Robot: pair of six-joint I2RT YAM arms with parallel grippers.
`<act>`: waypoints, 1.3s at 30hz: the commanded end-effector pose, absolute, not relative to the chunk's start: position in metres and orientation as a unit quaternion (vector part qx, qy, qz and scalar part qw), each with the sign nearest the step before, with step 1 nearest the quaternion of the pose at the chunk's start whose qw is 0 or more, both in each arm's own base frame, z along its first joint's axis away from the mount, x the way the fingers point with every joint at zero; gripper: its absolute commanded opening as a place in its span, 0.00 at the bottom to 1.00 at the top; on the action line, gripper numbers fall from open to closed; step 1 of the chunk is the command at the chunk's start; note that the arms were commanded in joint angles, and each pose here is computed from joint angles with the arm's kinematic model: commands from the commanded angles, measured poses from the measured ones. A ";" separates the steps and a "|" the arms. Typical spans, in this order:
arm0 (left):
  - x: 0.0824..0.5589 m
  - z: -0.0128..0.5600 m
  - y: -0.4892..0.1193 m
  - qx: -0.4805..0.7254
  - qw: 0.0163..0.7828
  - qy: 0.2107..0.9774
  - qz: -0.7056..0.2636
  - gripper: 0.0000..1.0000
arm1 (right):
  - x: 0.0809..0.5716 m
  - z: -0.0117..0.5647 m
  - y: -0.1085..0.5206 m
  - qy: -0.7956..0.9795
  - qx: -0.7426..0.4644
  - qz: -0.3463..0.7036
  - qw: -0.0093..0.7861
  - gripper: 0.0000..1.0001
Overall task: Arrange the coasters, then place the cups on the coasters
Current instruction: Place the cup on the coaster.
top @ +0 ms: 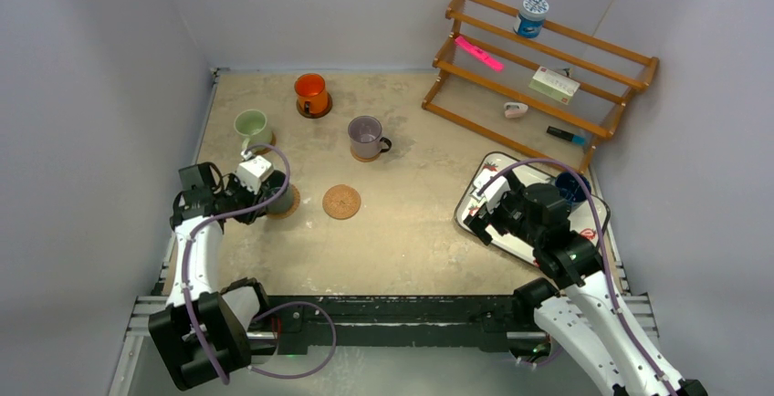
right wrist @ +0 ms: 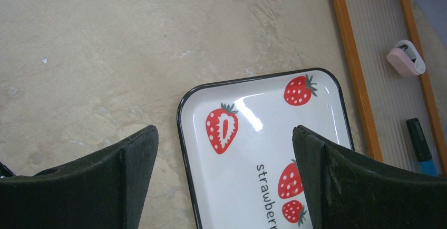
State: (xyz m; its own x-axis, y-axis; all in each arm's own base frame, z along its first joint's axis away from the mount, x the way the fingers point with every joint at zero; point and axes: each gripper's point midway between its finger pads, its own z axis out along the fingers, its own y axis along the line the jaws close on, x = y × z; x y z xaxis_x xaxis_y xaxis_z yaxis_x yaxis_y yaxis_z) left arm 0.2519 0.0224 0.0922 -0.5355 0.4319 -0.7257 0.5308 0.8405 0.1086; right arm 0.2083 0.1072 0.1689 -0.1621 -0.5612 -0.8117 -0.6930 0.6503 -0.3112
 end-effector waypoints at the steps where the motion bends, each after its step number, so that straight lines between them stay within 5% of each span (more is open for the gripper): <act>1: 0.255 0.103 0.021 0.286 0.412 0.863 -0.060 0.36 | 0.205 0.166 0.111 0.755 -0.421 0.076 0.497 0.99; 5: 0.254 0.104 0.021 0.286 0.412 0.863 -0.058 0.48 | 0.205 0.167 0.110 0.755 -0.421 0.076 0.498 0.99; 10: 0.254 0.112 0.024 0.282 0.421 0.861 -0.042 0.78 | 0.205 0.167 0.110 0.755 -0.420 0.076 0.498 0.99; 12: 0.254 0.119 0.027 0.278 0.428 0.859 -0.031 0.83 | 0.205 0.166 0.110 0.755 -0.420 0.076 0.498 0.99; 25: 0.256 0.162 0.027 0.267 0.466 0.843 -0.005 0.91 | 0.205 0.166 0.110 0.755 -0.420 0.076 0.497 0.99; 27: 0.254 0.165 0.024 0.271 0.468 0.841 -0.012 1.00 | 0.205 0.166 0.110 0.755 -0.421 0.075 0.498 0.99; 39: 0.246 0.181 0.007 0.291 0.484 0.825 -0.040 1.00 | 0.205 0.167 0.110 0.755 -0.420 0.075 0.498 0.99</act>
